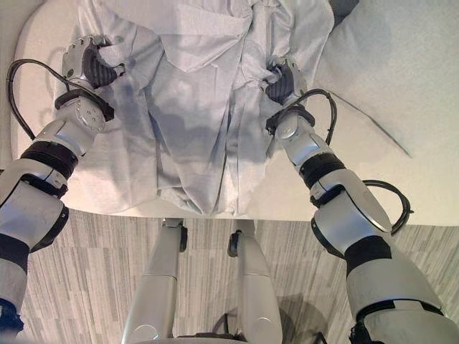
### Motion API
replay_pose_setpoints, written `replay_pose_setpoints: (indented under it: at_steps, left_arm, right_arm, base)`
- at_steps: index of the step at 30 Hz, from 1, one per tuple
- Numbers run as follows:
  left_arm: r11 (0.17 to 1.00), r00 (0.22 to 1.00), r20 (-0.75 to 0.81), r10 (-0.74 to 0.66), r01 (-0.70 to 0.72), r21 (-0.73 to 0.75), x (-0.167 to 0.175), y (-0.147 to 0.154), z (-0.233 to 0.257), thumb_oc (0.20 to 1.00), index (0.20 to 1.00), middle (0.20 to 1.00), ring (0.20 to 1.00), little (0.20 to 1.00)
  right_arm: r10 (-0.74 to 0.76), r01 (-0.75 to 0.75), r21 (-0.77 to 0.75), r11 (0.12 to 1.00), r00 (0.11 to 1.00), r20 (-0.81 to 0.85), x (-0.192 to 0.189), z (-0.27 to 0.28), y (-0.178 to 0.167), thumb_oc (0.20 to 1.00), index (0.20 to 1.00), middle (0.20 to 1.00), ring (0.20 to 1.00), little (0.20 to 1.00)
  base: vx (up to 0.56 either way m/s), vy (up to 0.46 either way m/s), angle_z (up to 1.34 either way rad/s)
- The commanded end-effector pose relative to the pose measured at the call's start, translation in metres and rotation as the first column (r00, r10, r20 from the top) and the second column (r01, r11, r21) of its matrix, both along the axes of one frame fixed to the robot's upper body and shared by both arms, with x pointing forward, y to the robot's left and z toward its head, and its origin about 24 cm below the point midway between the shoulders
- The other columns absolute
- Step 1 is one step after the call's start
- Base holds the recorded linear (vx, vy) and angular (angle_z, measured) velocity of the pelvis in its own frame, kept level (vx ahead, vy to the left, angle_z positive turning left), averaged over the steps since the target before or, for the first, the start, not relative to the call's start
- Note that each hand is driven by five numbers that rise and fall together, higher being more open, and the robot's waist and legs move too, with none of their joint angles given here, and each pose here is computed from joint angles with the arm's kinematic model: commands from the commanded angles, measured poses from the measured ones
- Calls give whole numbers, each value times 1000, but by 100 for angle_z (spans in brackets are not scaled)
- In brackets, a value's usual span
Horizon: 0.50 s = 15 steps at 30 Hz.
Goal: Hang the clothes on the sofa on the clothes rack.
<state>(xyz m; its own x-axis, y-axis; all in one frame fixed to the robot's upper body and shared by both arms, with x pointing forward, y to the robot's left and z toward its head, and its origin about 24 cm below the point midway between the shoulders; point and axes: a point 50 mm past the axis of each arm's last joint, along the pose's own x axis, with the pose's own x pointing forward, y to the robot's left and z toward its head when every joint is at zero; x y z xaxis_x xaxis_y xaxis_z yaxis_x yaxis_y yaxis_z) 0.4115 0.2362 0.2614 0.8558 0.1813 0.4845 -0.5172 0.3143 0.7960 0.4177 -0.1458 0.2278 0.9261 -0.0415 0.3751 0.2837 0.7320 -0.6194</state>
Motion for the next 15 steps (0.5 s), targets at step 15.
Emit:
replay_pose_setpoints:
  at_steps: [15]
  left_arm:
    - [980, 984, 178, 14, 22, -196, -37, 41, -26, 200, 200, 200, 200, 200]
  right_arm:
    - [117, -127, 85, 988, 987, 114, -49, -43, -26, 200, 200, 200, 200, 200]
  base:
    - [5, -21, -2]
